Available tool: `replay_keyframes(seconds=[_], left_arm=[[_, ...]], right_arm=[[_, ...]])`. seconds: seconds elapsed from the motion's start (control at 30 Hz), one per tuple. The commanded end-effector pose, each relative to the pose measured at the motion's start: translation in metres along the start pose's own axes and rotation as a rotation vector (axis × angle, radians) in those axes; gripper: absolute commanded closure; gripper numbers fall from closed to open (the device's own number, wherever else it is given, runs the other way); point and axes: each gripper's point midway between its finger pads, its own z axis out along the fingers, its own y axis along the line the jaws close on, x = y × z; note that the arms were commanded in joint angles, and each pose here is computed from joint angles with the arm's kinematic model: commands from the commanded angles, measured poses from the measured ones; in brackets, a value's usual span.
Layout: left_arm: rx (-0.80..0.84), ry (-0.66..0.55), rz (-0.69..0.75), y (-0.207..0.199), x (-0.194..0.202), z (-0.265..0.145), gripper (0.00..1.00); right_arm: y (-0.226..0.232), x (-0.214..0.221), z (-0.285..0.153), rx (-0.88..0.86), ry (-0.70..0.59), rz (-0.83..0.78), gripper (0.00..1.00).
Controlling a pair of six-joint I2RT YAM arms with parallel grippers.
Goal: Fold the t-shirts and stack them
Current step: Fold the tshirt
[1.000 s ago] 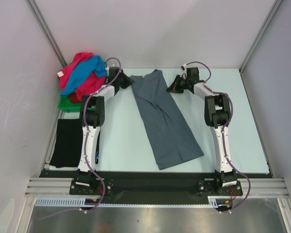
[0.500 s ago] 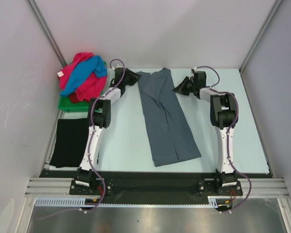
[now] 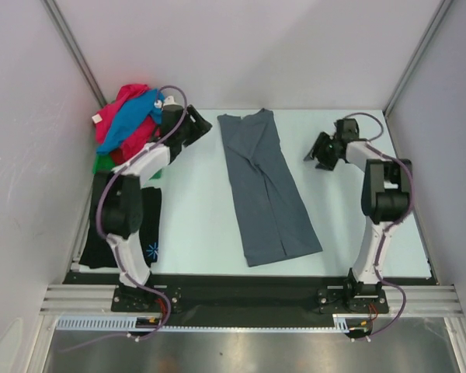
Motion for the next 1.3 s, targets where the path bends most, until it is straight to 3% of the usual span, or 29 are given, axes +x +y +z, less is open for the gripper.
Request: replay_keyframes(seconds=[0.0,0.03,0.1,0.13,0.2,0.33,0.43,0.57,0.9,1.23,1.27], left_arm=[[-0.02,0.028,0.067,-0.015,0.033,-0.076,0.3],[-0.062,0.095,0.057,0.007,0.07,-0.089,0.3],[-0.025,0.142,0.037,-0.004,0.102,-0.118,0.3],[-0.054,0.206,0.047,0.013,0.134,-0.13,0.31],[0.001,0.255,0.067,-0.002,0.168,-0.159,0.31],[-0.002,0.412,0.055,0.025,0.256,-0.216,0.28],[0.035,0.485,-0.012,0.028,0.3,-0.249,0.23],[0.061,0.502,-0.064,0.028,0.328,-0.27,0.23],[-0.044,0.697,-0.166,0.031,0.394,-0.292,0.4],[-0.096,0.763,-0.216,0.043,0.414,-0.3,0.5],[-0.092,0.763,-0.215,0.042,0.415,-0.299,0.55]], right_arm=[[-0.006,0.032,-0.073,0.097,0.015,0.024,0.39],[-0.02,0.075,-0.078,0.105,0.087,0.058,0.38],[-0.02,0.101,-0.094,0.087,0.101,0.077,0.38],[-0.017,0.12,-0.111,0.077,0.112,0.076,0.37],[-0.019,0.141,-0.127,0.086,0.131,0.064,0.36],[-0.02,0.168,-0.168,0.08,0.097,0.019,0.34],[-0.023,0.182,-0.185,0.079,0.094,0.008,0.32],[-0.019,0.185,-0.202,0.051,0.044,-0.01,0.3],[-0.015,0.193,-0.205,0.035,0.065,0.003,0.3],[-0.013,0.191,-0.208,0.03,0.051,-0.005,0.3],[-0.014,0.193,-0.207,0.031,0.057,-0.003,0.3]])
